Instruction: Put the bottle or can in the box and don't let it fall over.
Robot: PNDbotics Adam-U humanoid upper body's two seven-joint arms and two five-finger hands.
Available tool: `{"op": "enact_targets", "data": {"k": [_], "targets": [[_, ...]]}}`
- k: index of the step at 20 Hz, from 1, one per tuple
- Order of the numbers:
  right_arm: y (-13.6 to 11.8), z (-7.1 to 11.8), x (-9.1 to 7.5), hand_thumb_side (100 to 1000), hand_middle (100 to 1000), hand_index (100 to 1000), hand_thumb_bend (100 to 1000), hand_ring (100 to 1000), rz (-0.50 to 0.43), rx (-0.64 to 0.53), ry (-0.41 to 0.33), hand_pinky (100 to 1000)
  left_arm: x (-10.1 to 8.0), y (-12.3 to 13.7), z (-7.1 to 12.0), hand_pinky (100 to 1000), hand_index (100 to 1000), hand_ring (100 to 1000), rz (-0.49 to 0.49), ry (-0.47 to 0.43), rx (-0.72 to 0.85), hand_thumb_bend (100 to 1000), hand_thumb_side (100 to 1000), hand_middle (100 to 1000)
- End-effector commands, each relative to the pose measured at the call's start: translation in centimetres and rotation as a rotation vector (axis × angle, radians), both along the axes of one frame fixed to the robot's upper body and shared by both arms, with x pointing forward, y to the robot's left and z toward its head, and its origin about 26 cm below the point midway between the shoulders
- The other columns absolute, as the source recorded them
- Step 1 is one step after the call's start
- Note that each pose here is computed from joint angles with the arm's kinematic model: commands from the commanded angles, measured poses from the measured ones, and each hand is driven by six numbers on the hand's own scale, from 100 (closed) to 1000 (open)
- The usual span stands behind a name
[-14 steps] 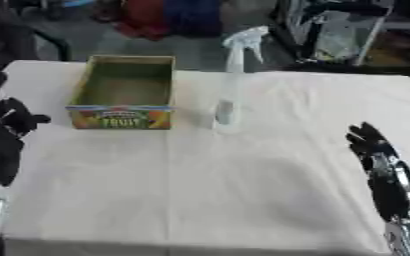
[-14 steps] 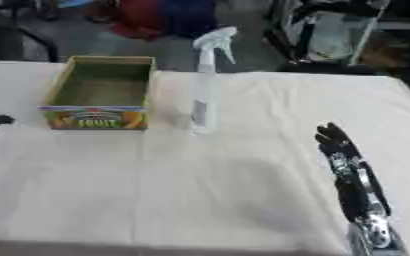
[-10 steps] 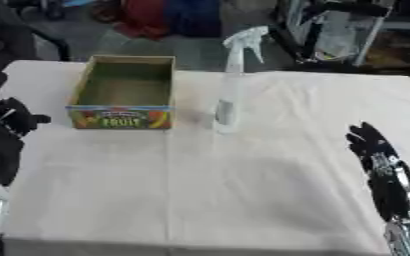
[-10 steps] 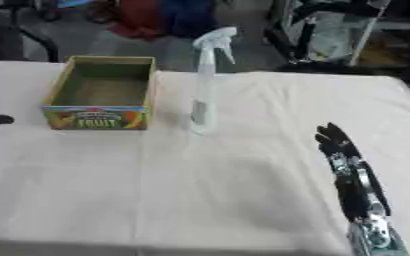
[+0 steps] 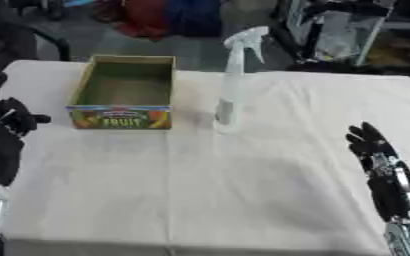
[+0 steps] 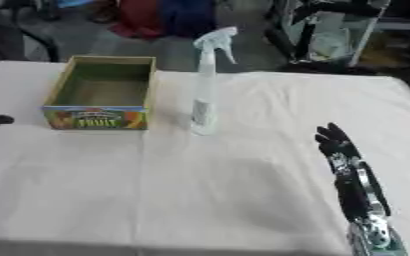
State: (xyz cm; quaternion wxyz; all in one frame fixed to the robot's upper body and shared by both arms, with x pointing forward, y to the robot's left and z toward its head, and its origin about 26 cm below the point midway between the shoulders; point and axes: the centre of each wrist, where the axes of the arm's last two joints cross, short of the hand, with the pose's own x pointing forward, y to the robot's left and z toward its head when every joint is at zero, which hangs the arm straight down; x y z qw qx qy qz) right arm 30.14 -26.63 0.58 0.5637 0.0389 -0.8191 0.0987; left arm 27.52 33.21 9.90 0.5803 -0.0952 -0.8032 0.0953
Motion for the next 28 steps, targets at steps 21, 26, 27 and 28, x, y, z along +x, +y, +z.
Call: {"op": "enact_targets", "data": {"k": [21,26,27,28], "targets": [[13.2,1.8,9.3,849,213,1000,426,258,0.423,0.782,0.311,386,0.5,-1.0,0.5,527,953,296,-0.045,-0.016,-0.009,506,1000,348],[14.4,1.8,10.2,876,175,1000,483,208,0.449,0.827,0.315,319,0.6,-1.2,0.5,527,953,296,-0.053,-0.015,-0.013,507,1000,348],[14.6,1.8,10.4,876,174,1000,485,208,0.451,0.826,0.314,319,0.6,-1.2,0.5,527,953,296,-0.054,-0.016,-0.015,507,1000,348],[14.7,1.8,10.6,882,169,1000,495,203,0.45,0.827,0.312,314,0.7,-1.3,0.5,526,953,296,-0.056,-0.017,-0.017,508,1000,347]]}}
